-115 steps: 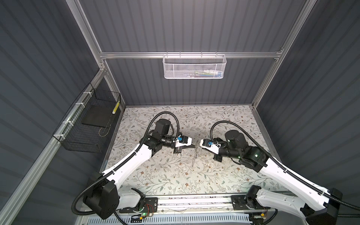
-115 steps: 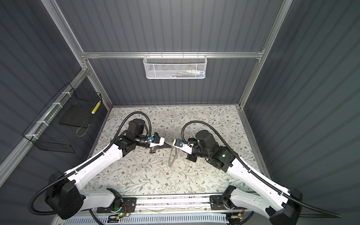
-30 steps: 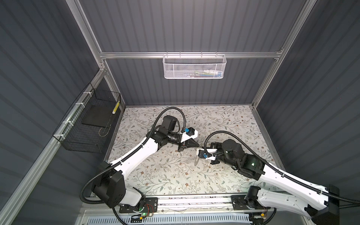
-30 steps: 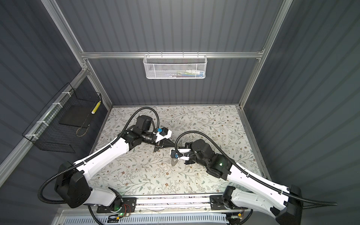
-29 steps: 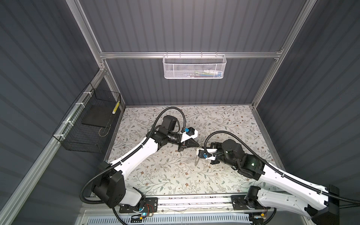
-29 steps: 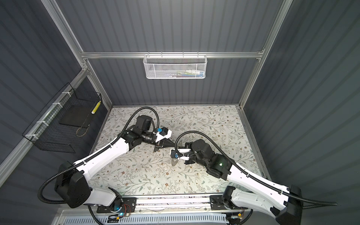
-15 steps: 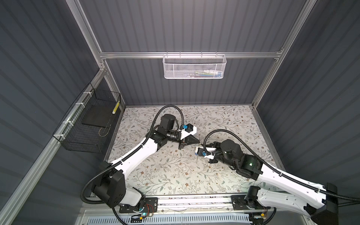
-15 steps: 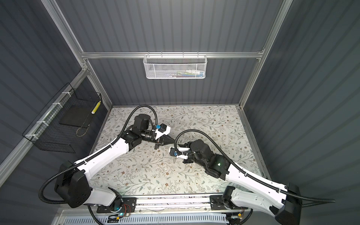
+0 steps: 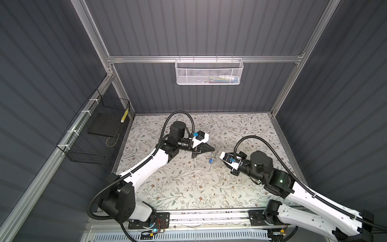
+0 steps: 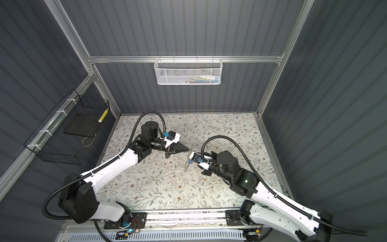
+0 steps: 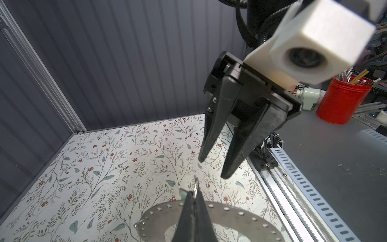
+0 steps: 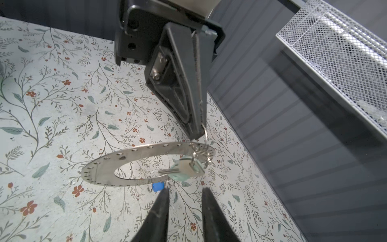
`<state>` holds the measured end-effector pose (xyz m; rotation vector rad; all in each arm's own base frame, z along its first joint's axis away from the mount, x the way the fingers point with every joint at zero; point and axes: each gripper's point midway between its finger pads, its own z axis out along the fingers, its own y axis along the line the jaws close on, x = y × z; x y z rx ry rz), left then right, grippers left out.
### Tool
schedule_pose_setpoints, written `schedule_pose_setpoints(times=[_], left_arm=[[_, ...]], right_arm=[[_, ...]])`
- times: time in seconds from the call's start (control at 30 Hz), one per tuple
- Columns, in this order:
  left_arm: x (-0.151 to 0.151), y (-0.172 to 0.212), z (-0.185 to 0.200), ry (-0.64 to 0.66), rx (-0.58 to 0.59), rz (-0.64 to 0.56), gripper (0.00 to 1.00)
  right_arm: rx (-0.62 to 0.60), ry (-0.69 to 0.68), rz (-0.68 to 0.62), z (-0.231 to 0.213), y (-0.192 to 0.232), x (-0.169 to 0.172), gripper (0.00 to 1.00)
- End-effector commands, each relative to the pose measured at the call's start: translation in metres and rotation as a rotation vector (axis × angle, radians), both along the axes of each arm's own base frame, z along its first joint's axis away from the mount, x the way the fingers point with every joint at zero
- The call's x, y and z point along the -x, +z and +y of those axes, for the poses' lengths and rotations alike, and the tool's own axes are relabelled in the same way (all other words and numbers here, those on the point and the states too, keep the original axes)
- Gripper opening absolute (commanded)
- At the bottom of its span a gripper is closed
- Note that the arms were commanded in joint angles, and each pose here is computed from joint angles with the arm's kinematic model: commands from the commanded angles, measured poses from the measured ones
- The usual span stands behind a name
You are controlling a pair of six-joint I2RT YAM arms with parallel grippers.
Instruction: Put the keys on the keyring
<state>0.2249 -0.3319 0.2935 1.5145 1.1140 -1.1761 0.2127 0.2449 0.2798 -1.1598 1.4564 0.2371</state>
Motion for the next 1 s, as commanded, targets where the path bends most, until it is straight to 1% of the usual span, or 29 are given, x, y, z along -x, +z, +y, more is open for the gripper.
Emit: schedule_pose_setpoints(times=[0.0,0.13,0.27,0.5,0.77,0.97], left_arm=[[0.006,0.014,0.004,-0.030,0.038,-0.034,0.00],[0.007,0.014,0.004,-0.031,0.041,-0.046,0.00],[0.007,0.014,0.005,-0.028,0.039,-0.056,0.00],[0.009,0.014,0.006,-0.032,0.036,-0.072,0.00],[0.011,0.014,0.007,-0.032,0.035,-0.090,0.00],[0.012,0.013,0.008,-0.034,0.032,-0.096,0.00]], right_arm=[[-0.146,0.028,0.058,0.004,0.021,0.003,0.27],[-0.249,0.061,0.112,0.007,0.034,0.001,0.24],[-0.281,0.080,0.166,0.013,0.035,-0.001,0.22],[-0.286,0.079,0.225,0.021,0.031,-0.007,0.19],[-0.303,0.044,0.249,0.020,0.028,-0.016,0.19],[-0.312,0.054,0.258,0.022,0.029,-0.016,0.18]])
